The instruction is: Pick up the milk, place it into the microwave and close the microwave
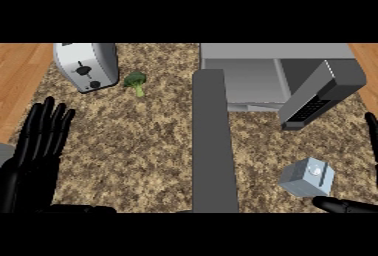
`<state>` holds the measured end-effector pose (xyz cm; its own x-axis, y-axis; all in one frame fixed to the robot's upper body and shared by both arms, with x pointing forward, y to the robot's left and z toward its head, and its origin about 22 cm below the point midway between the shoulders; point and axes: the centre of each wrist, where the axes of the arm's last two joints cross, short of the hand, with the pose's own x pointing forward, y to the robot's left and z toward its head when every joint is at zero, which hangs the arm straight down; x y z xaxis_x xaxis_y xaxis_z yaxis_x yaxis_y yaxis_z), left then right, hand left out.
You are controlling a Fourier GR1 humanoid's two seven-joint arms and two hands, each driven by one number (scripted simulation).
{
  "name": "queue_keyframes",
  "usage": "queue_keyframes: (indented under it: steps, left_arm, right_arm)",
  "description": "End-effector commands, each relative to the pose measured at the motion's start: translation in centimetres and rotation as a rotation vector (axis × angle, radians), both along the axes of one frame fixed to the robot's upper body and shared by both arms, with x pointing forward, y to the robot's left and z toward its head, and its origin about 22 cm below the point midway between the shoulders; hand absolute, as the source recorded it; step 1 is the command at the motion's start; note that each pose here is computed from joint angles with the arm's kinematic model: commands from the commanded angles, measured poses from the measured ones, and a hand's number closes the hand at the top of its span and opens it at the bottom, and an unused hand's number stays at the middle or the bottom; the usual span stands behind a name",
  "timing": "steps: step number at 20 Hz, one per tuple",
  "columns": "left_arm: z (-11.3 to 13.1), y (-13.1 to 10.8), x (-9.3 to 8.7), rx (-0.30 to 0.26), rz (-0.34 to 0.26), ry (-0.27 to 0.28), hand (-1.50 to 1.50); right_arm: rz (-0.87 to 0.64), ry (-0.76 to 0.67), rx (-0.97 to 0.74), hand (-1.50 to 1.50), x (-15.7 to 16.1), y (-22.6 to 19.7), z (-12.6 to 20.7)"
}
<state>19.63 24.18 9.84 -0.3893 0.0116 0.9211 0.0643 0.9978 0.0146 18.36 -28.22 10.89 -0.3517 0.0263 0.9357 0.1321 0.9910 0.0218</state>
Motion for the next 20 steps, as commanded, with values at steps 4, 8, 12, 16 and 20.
queue_keyframes:
  steps: [4, 8, 12, 16, 20]
  left_arm:
    - [0.8, 1.7, -2.7, -0.002, -0.01, -0.001, -1.5]
    - [-0.3, 2.0, -2.9, 0.001, -0.026, 0.025, -1.5]
    - [0.6, 0.0, -2.4, -0.011, -0.015, -0.001, -1.5]
    - [0.4, -0.5, -3.9, 0.007, -0.029, 0.001, -1.5]
    - [-0.3, 0.7, -3.8, -0.003, -0.013, 0.0, -1.5]
  right_arm:
    - [-0.029, 0.068, -0.022, -1.5, -1.7, 0.4, -2.5]
    - [-0.065, 0.098, -0.031, -1.5, -0.7, -3.3, -6.8]
    - [-0.067, 0.139, -0.038, -1.5, -2.5, -3.2, -10.2]
    - [-0.081, 0.162, -0.031, -1.5, -2.2, -2.3, -13.0]
    - [-0.116, 0.175, -0.016, -1.5, -2.9, -5.8, -15.7]
